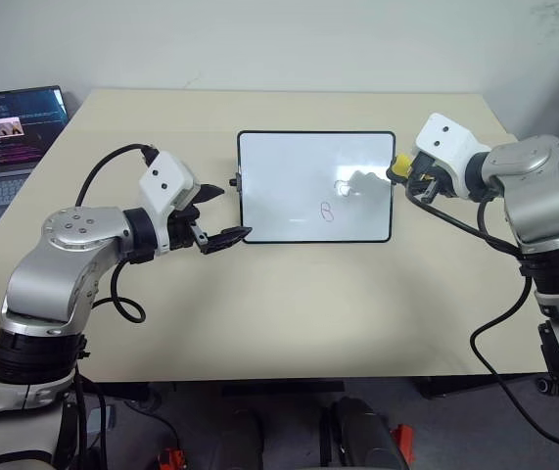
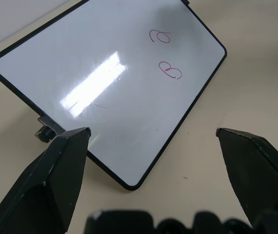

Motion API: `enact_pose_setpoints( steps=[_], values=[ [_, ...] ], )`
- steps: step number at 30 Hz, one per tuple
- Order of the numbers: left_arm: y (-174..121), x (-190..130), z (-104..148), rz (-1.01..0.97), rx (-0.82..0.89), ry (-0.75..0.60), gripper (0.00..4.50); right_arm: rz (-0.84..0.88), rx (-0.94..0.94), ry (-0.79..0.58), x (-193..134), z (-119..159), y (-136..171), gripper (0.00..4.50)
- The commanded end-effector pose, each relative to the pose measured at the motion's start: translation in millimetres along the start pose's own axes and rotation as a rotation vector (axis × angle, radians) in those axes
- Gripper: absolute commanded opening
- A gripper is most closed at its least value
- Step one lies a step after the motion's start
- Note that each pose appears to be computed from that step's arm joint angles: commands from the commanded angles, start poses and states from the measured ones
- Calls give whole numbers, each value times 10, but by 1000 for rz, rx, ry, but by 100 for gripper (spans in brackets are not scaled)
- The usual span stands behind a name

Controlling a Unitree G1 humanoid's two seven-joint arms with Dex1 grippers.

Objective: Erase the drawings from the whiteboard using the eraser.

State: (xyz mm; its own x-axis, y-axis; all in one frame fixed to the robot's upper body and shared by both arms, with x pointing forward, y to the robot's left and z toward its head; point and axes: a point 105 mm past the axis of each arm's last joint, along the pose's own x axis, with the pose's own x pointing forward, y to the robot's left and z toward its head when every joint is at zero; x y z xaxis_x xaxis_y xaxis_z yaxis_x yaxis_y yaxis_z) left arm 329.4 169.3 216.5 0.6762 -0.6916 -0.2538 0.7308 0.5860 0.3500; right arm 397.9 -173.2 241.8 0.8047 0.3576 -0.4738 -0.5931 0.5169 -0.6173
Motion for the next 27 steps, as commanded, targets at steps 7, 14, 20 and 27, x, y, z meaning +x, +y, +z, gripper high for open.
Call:
enact_pose_setpoints(
  steps=[7, 14, 20, 27],
  values=[
    [90, -32, 224, 54, 59, -74, 450, -12, -21, -54, -32, 166, -17, 84],
    [106, -39, 239, 45, 67, -71, 450, -58, 42, -161, -87, 397, -137, 84],
    [71, -14, 237, 33, 63, -75, 450, -31, 39, -158, -74, 402, -75, 84],
    [74, -29, 244, 32, 66, -74, 450, -19, 30, -160, -71, 415, -58, 84]
  ],
)
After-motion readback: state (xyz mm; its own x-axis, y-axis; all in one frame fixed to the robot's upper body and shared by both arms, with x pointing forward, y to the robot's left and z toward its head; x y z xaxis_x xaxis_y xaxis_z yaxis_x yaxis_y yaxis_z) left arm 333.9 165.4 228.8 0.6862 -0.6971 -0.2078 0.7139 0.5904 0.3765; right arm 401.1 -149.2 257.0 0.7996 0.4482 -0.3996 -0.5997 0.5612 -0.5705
